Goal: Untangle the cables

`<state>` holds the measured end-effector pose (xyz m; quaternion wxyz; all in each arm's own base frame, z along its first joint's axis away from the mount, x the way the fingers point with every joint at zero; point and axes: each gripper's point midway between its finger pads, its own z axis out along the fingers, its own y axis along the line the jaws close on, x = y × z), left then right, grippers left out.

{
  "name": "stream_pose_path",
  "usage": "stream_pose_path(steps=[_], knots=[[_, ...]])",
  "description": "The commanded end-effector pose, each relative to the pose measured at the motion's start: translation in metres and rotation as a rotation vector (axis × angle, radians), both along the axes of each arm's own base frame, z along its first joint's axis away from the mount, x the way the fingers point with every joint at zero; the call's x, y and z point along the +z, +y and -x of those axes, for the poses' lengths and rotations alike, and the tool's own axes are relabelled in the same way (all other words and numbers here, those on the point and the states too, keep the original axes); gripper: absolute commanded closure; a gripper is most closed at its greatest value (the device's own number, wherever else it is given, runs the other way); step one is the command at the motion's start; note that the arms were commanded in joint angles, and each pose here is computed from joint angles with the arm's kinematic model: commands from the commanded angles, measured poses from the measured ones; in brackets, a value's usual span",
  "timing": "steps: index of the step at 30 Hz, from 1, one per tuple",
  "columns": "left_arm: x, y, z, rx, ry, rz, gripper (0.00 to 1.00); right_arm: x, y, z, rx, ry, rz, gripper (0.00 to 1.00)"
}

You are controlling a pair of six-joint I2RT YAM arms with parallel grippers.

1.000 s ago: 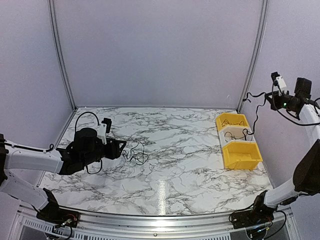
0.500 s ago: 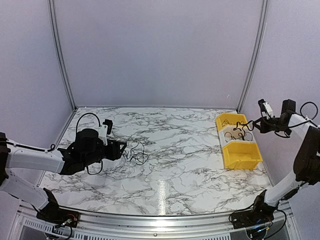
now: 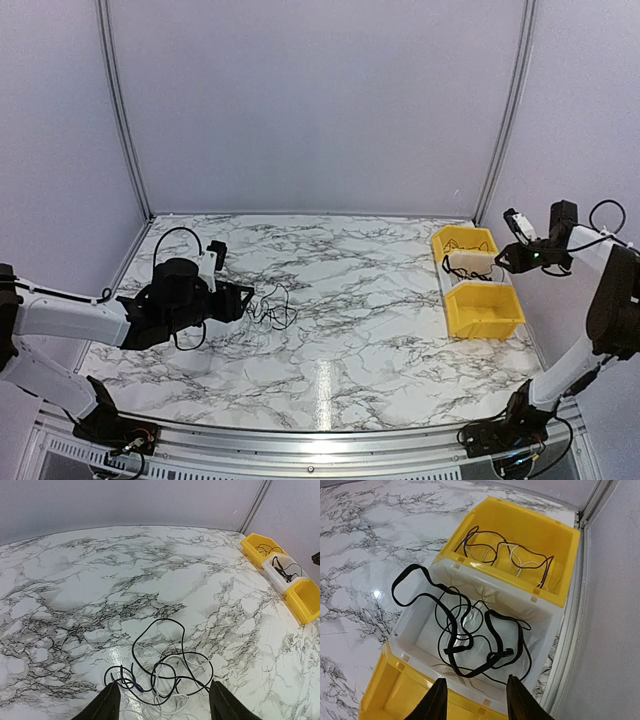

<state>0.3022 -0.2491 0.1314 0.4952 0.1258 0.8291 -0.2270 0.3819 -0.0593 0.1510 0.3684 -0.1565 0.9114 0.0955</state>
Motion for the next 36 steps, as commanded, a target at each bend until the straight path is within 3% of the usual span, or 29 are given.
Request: stream_pose_path(steps=[1, 5, 12, 21, 27, 36], knots=[[0.000, 0.001, 0.003, -0.002, 0.008, 0.005, 0.37, 0.057, 0.010, -0.005, -0.008, -0.129, 0.101, 0.60], [-0.008, 0.006, 0.005, 0.022, 0.047, 0.008, 0.37, 0.071, 0.073, -0.002, 0.141, -0.179, 0.053, 0.60], [-0.042, 0.026, 0.008, 0.129, 0.219, -0.028, 0.38, 0.088, 0.236, 0.005, 0.541, -0.236, -0.054, 0.63], [-0.064, 0.015, 0.003, 0.094, 0.319, -0.017, 0.38, 0.031, 0.399, 0.006, 0.835, -0.092, -0.090, 0.57], [-0.062, 0.006, 0.001, 0.076, 0.339, 0.009, 0.38, -0.002, 0.473, -0.006, 0.905, -0.020, -0.141, 0.51], [-0.052, 0.007, 0.004, 0.076, 0.327, 0.042, 0.38, -0.044, 0.522, -0.013, 0.960, 0.062, -0.190, 0.48]])
